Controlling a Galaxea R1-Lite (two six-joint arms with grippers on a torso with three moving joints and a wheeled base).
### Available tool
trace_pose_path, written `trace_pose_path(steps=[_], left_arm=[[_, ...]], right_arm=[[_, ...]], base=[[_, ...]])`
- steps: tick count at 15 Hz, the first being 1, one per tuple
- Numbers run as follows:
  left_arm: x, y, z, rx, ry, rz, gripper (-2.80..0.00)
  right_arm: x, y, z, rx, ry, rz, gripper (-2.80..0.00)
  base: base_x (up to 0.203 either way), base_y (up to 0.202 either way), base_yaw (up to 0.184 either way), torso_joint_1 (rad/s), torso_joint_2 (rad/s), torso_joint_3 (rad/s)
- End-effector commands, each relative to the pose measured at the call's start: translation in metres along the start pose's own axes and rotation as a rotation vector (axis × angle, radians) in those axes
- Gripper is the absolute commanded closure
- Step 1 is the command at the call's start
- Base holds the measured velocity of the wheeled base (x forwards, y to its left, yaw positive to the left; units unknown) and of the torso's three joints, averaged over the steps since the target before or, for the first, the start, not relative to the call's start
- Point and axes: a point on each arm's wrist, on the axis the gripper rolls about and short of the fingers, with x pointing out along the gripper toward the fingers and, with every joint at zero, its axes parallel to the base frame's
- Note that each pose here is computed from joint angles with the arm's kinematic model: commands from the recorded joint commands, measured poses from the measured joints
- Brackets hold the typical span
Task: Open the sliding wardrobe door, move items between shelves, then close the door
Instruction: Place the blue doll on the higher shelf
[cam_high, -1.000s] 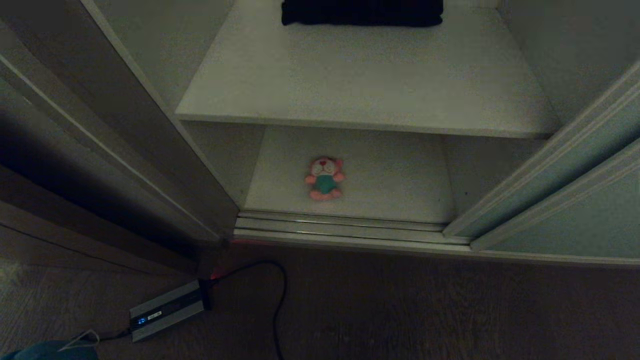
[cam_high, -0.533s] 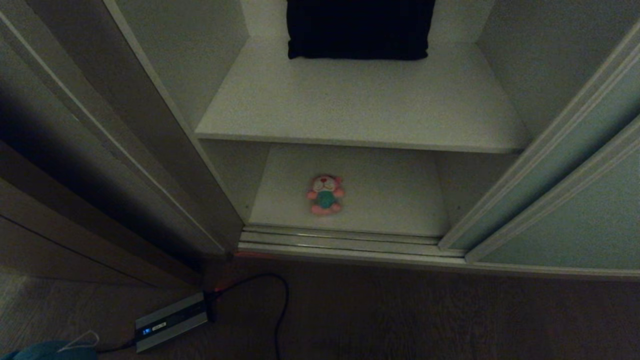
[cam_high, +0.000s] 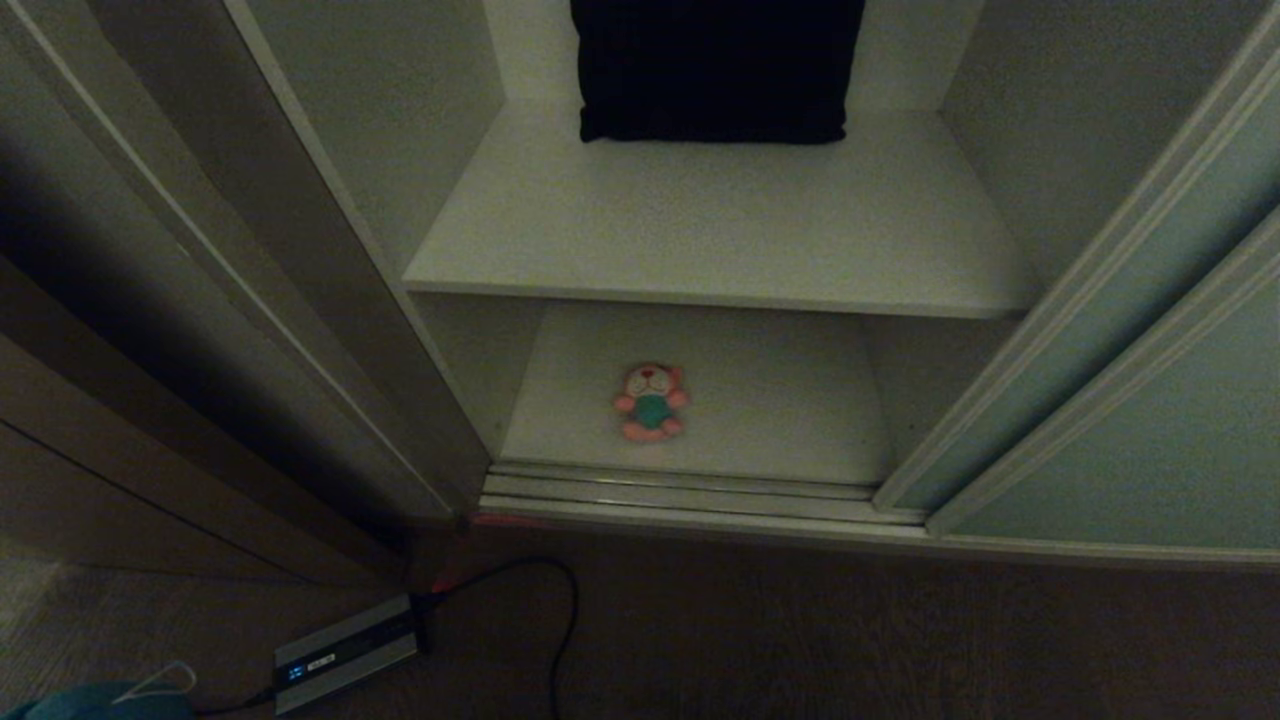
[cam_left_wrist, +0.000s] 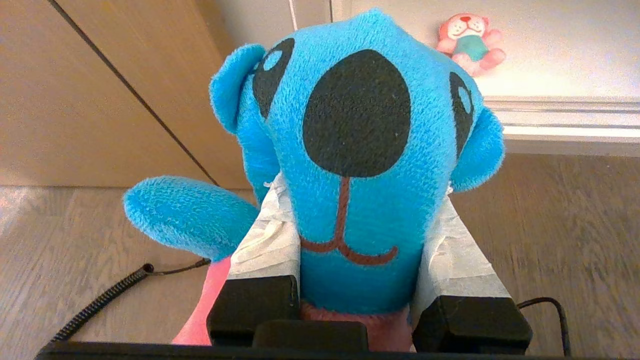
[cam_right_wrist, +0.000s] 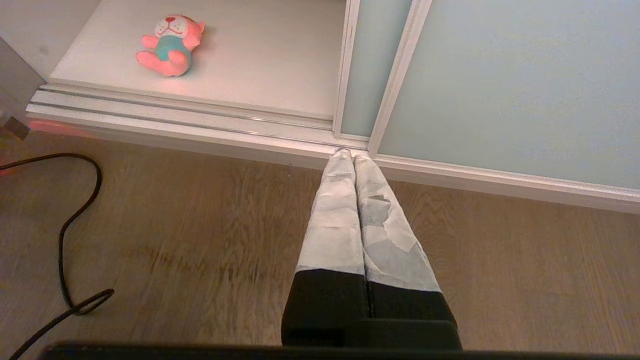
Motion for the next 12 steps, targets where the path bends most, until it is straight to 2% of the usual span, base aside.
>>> trace_pose_path(steps=[1, 5, 6, 8, 10, 12], left_arm=[[0.000, 0.000, 0.000, 0.000, 0.004, -0.001, 0.00], [0.000, 0.000, 0.000, 0.009, 0.005, -0.002, 0.00], [0.000, 0.000, 0.003, 0.018, -0.016, 0.000, 0.00], [-0.011, 0.003, 0.039, 0.033, -0.149, 0.006, 0.00], [-0.025, 0.007, 0.093, 0.039, -0.259, -0.014, 0.00], [-0.017, 0.010, 0.137, 0.032, -0.249, -0.060, 0.00]], right_arm=[[0.000, 0.000, -0.001, -0.001, 0.002, 0.001, 0.00], [0.000, 0.000, -0.001, -0.001, 0.003, 0.001, 0.00], [0.000, 0.000, -0.001, -0.001, 0.003, 0.001, 0.00], [0.000, 0.000, -0.001, -0.001, 0.003, 0.001, 0.00], [0.000, 0.000, -0.001, -0.001, 0.003, 0.001, 0.00], [0.000, 0.000, -0.001, -0.001, 0.003, 0.001, 0.00]], base=[[0.000, 0.000, 0.000, 0.000, 0.00, 0.000], [0.000, 0.000, 0.000, 0.000, 0.00, 0.000], [0.000, 0.000, 0.000, 0.000, 0.00, 0.000], [0.000, 0.000, 0.000, 0.000, 0.00, 0.000], [0.000, 0.000, 0.000, 0.000, 0.00, 0.000], [0.000, 0.000, 0.000, 0.000, 0.00, 0.000]])
